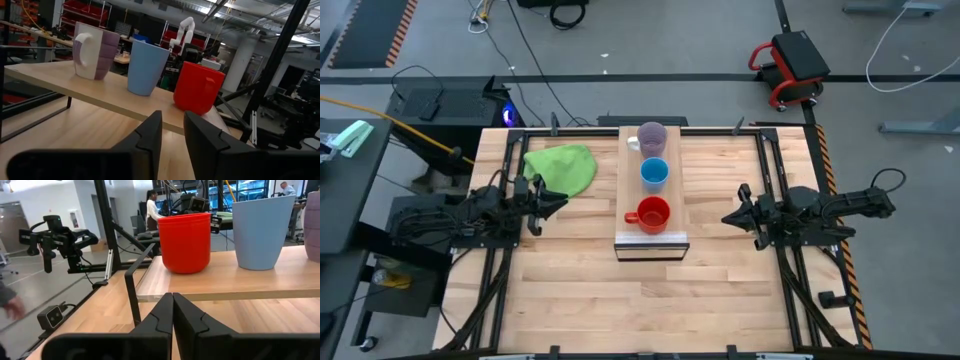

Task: Stack small to large cups/mugs on shelf
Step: Return to Home Position

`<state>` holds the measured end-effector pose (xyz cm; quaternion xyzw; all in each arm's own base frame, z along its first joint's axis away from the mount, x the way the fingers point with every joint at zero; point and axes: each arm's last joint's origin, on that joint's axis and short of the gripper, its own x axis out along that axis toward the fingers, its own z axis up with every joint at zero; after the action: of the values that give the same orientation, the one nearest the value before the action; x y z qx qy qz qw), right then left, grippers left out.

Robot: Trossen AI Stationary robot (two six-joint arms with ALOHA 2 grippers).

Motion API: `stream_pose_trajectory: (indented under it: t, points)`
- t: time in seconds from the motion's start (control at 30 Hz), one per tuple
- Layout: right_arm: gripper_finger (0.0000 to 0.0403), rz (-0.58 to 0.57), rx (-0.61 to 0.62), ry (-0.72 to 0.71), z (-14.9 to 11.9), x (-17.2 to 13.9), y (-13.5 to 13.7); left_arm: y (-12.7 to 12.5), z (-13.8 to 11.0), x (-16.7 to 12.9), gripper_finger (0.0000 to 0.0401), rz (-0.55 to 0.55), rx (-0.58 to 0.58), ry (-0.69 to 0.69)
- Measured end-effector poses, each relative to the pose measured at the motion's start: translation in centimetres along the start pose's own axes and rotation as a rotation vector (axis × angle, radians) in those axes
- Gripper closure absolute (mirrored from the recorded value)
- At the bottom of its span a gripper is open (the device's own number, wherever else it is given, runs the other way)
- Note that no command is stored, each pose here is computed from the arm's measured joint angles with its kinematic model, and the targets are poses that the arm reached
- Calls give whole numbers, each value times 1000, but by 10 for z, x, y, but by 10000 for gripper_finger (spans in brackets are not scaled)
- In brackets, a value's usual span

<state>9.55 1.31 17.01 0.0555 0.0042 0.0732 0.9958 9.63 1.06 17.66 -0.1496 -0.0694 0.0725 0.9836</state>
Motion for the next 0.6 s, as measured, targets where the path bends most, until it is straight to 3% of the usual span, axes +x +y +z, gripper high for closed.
stream_pose_trajectory:
  t: [0.6]
  points:
    - [389, 0, 1, 0, 0, 0, 0, 0, 0, 0, 312, 0, 0, 0]
